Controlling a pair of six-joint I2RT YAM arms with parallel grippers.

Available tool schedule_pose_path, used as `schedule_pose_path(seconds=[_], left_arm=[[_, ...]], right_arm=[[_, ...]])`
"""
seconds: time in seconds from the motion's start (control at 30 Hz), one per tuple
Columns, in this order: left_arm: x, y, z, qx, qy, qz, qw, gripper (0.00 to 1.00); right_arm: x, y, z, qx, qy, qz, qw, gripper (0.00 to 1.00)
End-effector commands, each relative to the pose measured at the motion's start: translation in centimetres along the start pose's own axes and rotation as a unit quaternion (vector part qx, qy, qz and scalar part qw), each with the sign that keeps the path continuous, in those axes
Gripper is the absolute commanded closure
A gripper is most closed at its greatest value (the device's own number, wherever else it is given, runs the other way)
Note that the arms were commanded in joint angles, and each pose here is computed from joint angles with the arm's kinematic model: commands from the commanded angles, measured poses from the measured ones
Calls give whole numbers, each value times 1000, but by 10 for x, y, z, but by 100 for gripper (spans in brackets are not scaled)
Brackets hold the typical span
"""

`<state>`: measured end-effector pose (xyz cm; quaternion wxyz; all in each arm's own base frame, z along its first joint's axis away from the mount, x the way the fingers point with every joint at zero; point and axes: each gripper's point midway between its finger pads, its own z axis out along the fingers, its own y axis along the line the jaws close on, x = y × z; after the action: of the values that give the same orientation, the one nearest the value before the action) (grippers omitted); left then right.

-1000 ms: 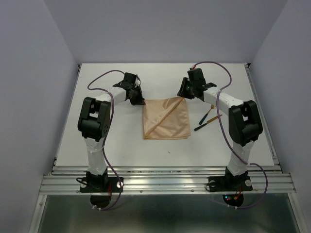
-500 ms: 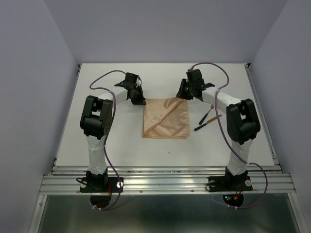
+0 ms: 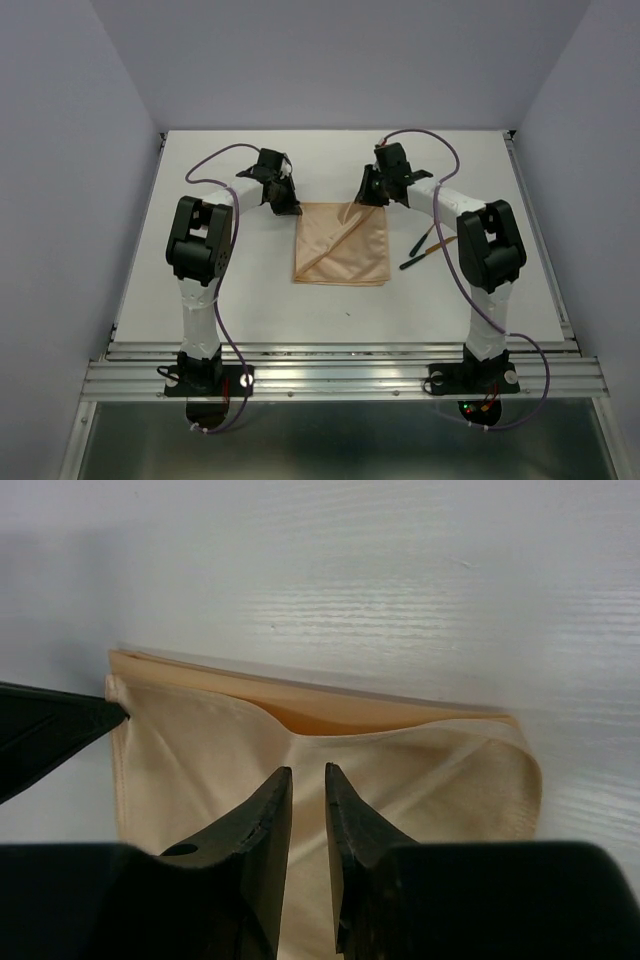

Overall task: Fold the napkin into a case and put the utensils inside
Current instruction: Smooth out the upper triangle-folded napkin at the center of the board.

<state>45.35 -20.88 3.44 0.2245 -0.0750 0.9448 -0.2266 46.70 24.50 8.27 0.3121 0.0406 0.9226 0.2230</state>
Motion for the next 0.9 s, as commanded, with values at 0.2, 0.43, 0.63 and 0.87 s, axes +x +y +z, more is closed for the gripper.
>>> schedule_pose_path(seconds=[0.2,0.43,0.63,0.87], left_arm=[[-31,-26,-27,33,-45,15,998,100],[-35,-31,-30,41,-56,10,998,100],[-41,-37,-36,50,-70,10,996,100],[-41,-38,-35,55,-67,10,996,100]], right_arm=[[-15,25,2,-26,-17,-22,999,73],[-6,38,10,-35,-3,-37,999,74],[-2,35,20,-32,5,-35,999,74],[-9,22,31,5,-14,-33,999,74]])
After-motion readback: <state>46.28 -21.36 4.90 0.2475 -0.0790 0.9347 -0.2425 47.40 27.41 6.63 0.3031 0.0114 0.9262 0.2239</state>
